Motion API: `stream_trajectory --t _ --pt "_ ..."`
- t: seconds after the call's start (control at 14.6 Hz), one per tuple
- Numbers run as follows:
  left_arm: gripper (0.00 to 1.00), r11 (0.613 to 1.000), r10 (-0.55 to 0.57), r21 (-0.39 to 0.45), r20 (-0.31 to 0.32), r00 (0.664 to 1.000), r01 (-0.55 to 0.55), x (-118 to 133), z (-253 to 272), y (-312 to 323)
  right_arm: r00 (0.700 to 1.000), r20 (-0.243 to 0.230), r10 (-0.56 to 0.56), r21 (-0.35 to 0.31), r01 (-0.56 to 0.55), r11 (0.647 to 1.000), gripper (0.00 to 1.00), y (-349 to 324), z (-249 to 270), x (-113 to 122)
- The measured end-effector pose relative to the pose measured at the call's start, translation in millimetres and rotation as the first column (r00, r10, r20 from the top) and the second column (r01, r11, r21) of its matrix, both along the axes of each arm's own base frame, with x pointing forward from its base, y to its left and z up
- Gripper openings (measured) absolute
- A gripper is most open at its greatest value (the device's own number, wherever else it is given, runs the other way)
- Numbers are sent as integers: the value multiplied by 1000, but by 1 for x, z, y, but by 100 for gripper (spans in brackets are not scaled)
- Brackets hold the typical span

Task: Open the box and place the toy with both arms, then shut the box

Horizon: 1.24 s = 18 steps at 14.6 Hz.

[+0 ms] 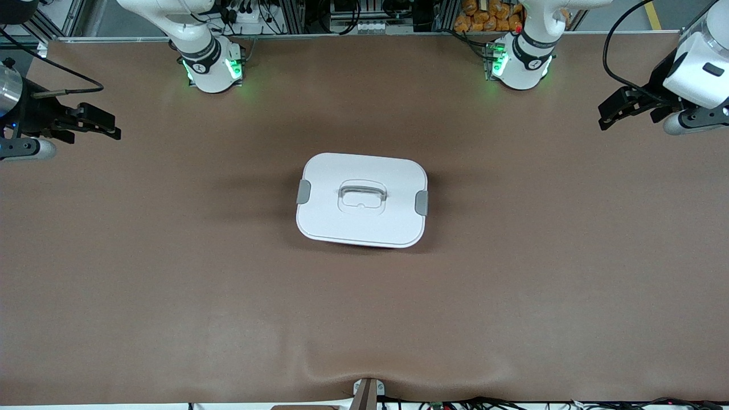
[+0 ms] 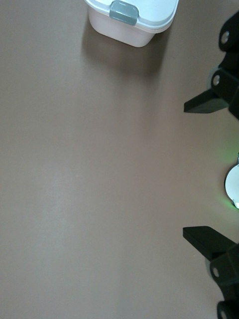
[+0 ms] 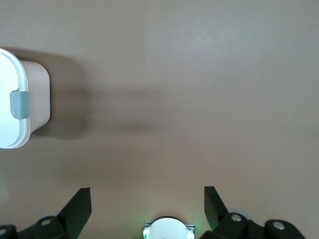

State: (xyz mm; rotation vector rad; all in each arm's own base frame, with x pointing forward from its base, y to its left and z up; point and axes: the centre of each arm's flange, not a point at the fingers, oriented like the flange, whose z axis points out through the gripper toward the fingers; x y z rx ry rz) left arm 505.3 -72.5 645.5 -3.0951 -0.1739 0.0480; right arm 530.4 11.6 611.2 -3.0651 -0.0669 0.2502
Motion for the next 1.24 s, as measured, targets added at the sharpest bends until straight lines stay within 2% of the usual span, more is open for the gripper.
stream_trajectory --t 0.76,1.24 --pt "100 995 -99 -3 14 995 99 -1 8 -5 1000 10 -1 0 1 1000 100 0 -1 3" --pt "100 995 -99 -4 18 995 99 0 9 -2 1000 27 5 2 -5 1000 100 -2 0 5"
